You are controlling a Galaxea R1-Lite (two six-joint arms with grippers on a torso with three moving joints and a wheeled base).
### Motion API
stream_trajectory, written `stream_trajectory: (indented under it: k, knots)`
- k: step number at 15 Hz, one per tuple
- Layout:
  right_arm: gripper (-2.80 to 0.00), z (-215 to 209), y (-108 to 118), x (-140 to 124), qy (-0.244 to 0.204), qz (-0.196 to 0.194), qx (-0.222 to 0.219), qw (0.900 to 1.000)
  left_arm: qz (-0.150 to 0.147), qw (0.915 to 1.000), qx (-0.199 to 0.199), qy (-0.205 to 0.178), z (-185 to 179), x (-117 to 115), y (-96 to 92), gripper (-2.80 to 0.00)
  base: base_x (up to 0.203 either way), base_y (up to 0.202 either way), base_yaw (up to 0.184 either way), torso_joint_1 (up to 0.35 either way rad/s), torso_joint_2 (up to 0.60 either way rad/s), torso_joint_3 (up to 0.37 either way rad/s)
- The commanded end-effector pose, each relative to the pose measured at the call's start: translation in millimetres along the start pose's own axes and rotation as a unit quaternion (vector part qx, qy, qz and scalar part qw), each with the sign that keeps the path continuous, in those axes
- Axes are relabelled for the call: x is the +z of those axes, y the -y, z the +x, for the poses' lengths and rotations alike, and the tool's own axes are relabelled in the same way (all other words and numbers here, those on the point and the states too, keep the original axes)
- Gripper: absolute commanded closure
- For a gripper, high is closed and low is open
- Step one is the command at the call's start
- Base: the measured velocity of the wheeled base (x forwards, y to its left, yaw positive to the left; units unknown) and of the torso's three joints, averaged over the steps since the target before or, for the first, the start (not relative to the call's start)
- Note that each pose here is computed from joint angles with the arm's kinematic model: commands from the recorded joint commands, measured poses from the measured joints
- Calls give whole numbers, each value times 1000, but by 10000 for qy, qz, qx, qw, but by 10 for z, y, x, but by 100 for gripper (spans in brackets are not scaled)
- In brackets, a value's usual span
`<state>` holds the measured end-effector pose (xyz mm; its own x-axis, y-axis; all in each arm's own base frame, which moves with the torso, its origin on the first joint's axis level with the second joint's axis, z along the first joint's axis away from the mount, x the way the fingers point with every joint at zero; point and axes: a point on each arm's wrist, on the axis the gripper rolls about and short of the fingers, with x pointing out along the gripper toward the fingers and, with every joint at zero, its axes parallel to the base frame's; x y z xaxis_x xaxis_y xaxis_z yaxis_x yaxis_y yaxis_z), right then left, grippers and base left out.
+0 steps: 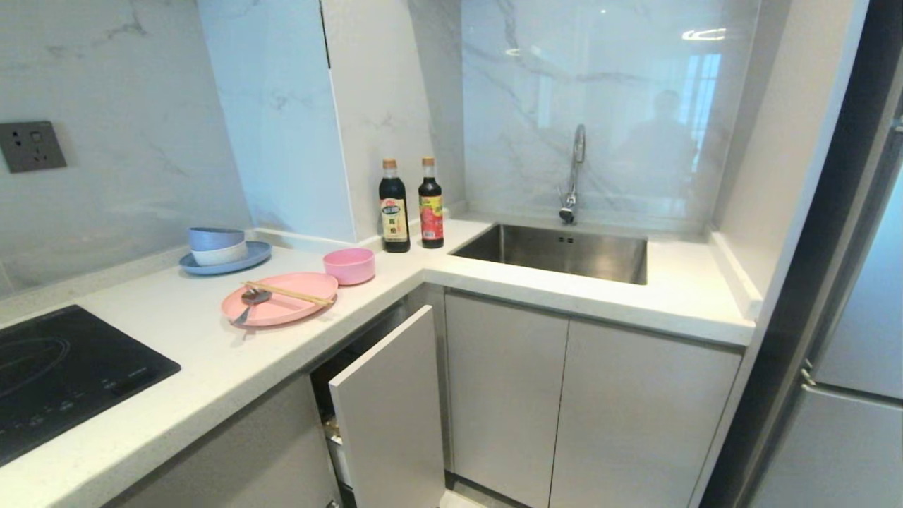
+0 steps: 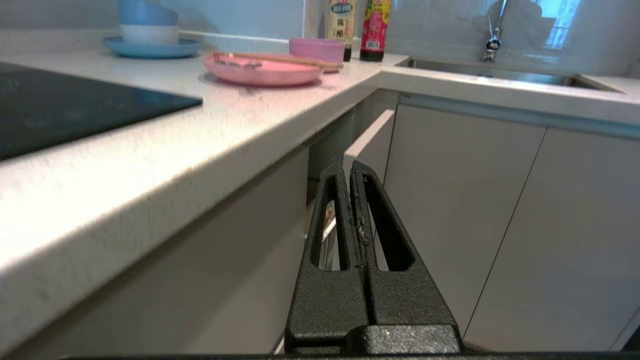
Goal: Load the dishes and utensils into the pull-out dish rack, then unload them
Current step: Open the cupboard
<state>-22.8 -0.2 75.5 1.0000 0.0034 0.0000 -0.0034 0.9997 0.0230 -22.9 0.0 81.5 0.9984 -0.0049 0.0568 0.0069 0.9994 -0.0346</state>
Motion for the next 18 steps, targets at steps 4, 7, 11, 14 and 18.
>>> stream_trajectory:
  k: [4, 7, 11, 14, 18]
  knots:
    - [0, 1, 0, -3, -5, 0, 6, 10000, -3, 9999, 6, -131, 16, -73, -3, 0, 0, 0, 0, -250, 497, 249]
    - [0, 1, 0, -2, -4, 0, 3, 10000, -3, 9999, 6, -131, 16, -73, -3, 0, 0, 0, 0, -245, 482, 243]
    - [0, 1, 0, -3, 0, -8, 2, 10000, -3, 9999, 6, -131, 16, -73, -3, 0, 0, 0, 0, -170, 343, 170]
    - [0, 1, 0, -3, 0, -8, -2, 10000, -3, 9999, 6, -130, 16, -73, -3, 0, 0, 0, 0, -27, 55, 30]
    - [0, 1, 0, -3, 0, -8, -1, 10000, 0, 9999, 6, -128, 16, -73, -3, 0, 0, 0, 0, 0, 0, 0]
